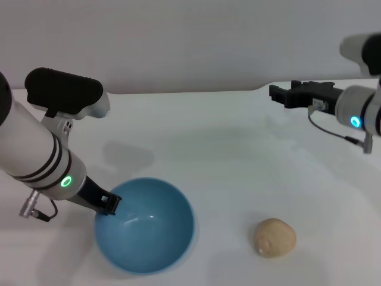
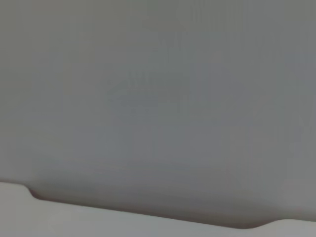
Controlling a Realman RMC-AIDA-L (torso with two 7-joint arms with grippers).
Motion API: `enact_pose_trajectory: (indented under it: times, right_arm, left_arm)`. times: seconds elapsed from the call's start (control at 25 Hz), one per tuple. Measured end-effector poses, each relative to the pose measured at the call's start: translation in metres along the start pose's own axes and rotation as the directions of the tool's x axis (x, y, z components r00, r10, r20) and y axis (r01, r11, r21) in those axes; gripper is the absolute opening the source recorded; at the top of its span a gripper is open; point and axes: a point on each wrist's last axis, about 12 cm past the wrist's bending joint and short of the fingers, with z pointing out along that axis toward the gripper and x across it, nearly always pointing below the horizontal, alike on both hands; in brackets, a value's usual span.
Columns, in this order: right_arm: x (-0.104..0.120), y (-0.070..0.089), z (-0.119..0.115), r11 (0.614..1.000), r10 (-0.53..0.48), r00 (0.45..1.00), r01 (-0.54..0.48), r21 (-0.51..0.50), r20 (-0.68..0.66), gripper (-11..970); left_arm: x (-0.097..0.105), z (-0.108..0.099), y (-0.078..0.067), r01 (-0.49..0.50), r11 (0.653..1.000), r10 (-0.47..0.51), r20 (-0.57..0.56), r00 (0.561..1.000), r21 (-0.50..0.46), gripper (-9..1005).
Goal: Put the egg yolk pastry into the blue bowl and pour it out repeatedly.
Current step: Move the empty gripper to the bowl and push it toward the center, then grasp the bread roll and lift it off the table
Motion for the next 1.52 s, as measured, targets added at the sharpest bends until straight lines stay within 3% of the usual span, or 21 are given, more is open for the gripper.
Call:
enact_pose_trajectory:
  times: [0.24, 0.52, 0.8, 1.16, 1.36, 1.52]
  right_arm:
    - [-0.029, -0.001, -0.018, 0.999, 0.036, 0.997, -0.035, 0.024, -0.062, 494]
    - [-0.043, -0.008, -0.042, 0.985, 0.117, 0.966, -0.142, -0.094, -0.229, 494]
    - [-0.041, 0.009, -0.05, 0.971, 0.024, 0.904, -0.123, -0.205, -0.427, 495]
    - [-0.027, 0.029, -0.066, 0.935, -0.112, 0.772, -0.131, -0.33, -0.626, 495]
    - [-0.016, 0.039, -0.069, 0.924, -0.18, 0.708, -0.115, -0.364, -0.682, 495]
    - [-0.004, 0.04, -0.068, 0.944, -0.217, 0.64, -0.056, -0.326, -0.737, 495]
  left_arm:
    - [0.0, 0.0, 0.0, -0.001, 1.0, 0.001, 0.0, 1.0, 0.0, -1]
    - [0.0, 0.0, -0.001, -0.008, 1.0, 0.008, -0.008, 1.0, -0.001, -1]
    - [0.001, 0.0, -0.002, -0.016, 1.0, 0.016, -0.016, 1.0, -0.002, 0]
    - [0.003, 0.001, -0.006, -0.033, 0.999, 0.033, -0.032, 0.999, -0.001, 0]
    - [0.002, 0.001, -0.007, -0.035, 0.999, 0.035, -0.031, 0.999, 0.0, 0]
    - [0.002, 0.001, -0.007, -0.038, 0.999, 0.038, -0.03, 0.999, -0.001, -1]
